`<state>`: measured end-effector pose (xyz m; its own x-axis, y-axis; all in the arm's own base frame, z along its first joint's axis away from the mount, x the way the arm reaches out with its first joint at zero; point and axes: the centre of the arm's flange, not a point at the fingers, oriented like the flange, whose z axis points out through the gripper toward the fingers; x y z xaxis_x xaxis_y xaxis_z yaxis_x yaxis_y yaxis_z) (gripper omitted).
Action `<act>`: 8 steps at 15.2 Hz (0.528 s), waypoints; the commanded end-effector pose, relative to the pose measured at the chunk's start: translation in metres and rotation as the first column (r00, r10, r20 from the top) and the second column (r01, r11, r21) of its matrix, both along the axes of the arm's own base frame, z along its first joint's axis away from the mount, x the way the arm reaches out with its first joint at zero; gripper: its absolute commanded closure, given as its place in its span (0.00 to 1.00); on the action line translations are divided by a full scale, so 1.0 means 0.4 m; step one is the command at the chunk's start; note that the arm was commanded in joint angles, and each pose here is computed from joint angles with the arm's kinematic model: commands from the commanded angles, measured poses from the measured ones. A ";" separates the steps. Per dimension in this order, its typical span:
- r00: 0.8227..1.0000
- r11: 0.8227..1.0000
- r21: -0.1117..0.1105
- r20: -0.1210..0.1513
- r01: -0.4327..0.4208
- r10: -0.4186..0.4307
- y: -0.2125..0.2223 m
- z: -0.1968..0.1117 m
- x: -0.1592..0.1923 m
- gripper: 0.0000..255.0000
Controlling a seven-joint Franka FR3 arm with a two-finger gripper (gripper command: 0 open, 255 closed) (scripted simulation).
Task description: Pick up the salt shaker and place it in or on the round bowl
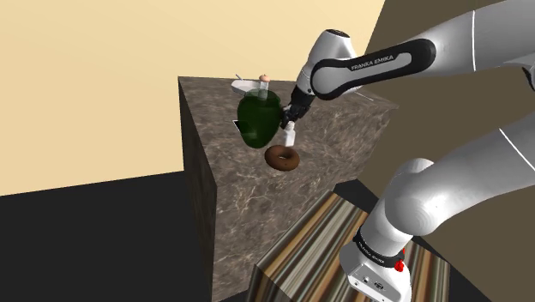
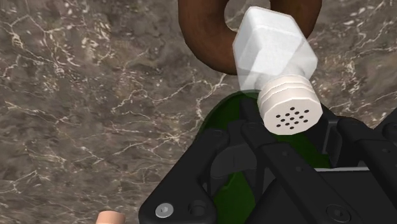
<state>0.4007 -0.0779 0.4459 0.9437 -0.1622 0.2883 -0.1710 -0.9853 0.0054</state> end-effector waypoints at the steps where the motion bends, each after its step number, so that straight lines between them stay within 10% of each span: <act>1: 1.000 1.000 0.000 0.001 0.000 0.000 -0.002 -0.027 -0.001 1.00; 8: 1.000 1.000 0.000 0.001 0.000 0.000 -0.002 -0.097 -0.001 1.00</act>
